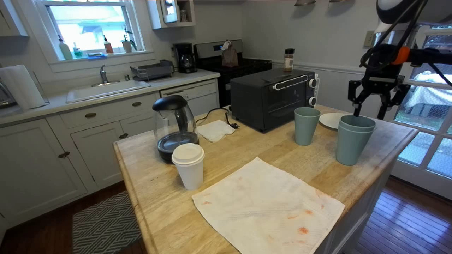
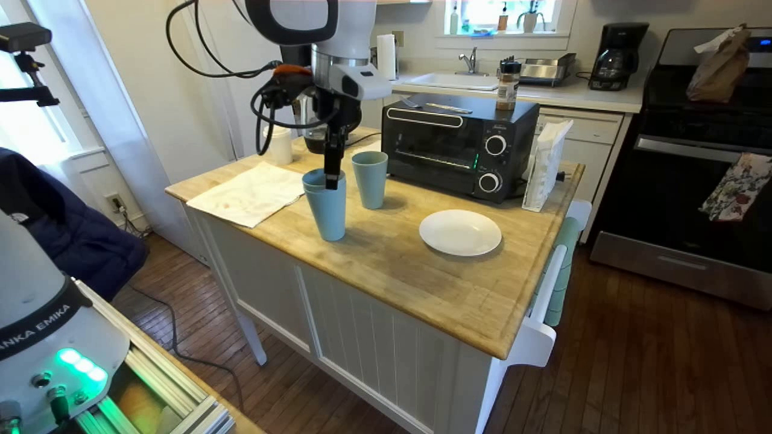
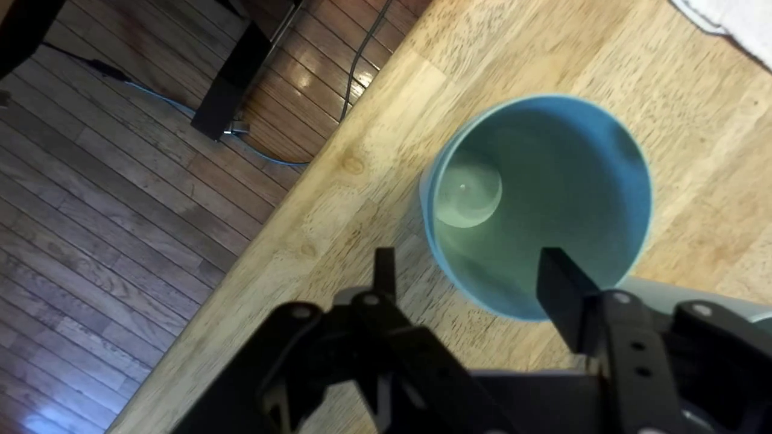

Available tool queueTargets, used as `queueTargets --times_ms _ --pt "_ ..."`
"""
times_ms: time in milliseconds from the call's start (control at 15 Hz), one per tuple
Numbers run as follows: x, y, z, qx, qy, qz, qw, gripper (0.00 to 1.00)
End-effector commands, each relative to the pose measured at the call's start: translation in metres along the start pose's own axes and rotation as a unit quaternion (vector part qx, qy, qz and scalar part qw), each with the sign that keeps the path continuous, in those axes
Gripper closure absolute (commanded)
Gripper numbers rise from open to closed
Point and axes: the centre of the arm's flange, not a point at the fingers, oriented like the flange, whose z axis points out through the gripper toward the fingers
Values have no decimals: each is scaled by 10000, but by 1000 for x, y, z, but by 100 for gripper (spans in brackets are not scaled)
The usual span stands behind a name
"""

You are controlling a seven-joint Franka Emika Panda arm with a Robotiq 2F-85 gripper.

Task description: Stack the blue cups

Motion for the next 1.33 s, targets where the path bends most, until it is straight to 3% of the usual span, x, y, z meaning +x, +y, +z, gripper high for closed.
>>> queueTargets --times_ms 0,133,467,533,667,1267 --pt "6 -7 10 -7 19 -265 9996 4" --pt "5 -8 19 -67 6 -426 9991 0" --pt "6 -10 39 -222 -90 -823 9963 3" --pt "6 -10 43 -267 -115 -895 9956 26" --pt "7 -9 49 -306 -146 -974 9947 31" --pt "0 -13 43 -268 -176 -1241 9918 94"
